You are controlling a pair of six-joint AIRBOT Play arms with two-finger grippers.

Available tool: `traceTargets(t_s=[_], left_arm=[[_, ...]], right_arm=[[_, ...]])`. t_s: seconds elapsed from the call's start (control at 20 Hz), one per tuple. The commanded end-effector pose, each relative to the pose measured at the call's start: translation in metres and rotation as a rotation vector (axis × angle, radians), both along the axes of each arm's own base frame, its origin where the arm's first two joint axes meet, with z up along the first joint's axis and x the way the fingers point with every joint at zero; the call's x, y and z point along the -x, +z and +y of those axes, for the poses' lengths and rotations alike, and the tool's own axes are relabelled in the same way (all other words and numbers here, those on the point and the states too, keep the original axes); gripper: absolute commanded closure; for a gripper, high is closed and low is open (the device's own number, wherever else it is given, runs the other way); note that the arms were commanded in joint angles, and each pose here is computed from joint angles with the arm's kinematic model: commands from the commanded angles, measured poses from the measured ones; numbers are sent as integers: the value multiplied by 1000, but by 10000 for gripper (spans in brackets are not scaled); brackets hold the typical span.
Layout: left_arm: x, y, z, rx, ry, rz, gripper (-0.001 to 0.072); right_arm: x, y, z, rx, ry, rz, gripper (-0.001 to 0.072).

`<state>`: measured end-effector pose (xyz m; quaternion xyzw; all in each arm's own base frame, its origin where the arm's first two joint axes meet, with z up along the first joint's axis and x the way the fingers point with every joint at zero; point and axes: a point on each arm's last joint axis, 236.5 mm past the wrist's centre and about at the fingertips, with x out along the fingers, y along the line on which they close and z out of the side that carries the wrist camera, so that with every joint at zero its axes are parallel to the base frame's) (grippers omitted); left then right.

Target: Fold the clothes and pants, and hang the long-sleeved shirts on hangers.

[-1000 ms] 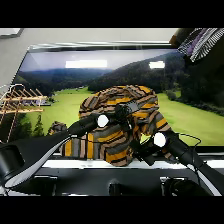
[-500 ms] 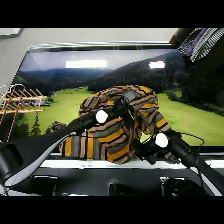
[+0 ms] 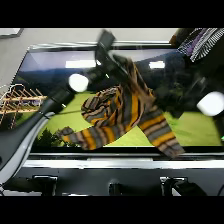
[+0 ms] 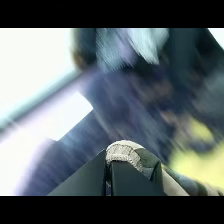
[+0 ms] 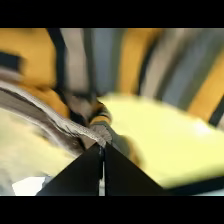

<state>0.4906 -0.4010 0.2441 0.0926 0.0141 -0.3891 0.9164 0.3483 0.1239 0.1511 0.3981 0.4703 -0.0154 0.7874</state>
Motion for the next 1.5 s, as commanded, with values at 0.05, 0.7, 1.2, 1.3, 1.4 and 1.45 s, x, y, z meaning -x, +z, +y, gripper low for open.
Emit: traceTargets(t_s=[0.05,0.7,1.2,1.3,1.4,1.45], left_arm=[[-15,118,85,93,132,-190,685],[95,188,254,106,334,94,686],[136,27,202,15,288,837,685],[137,-7,189,0,295,943,685],[139,-42,181,-5,324,1055,685],[142,-58,179,-22,332,1096,685]], right_arm=[[-60,150,22,-67,159,-394,686],[-33,278,44,193,299,-762,686],[-38,166,43,363,478,-417,686],[-35,134,48,434,524,-334,686],[-24,101,53,556,578,-246,686],[-17,82,51,633,598,-193,686]])
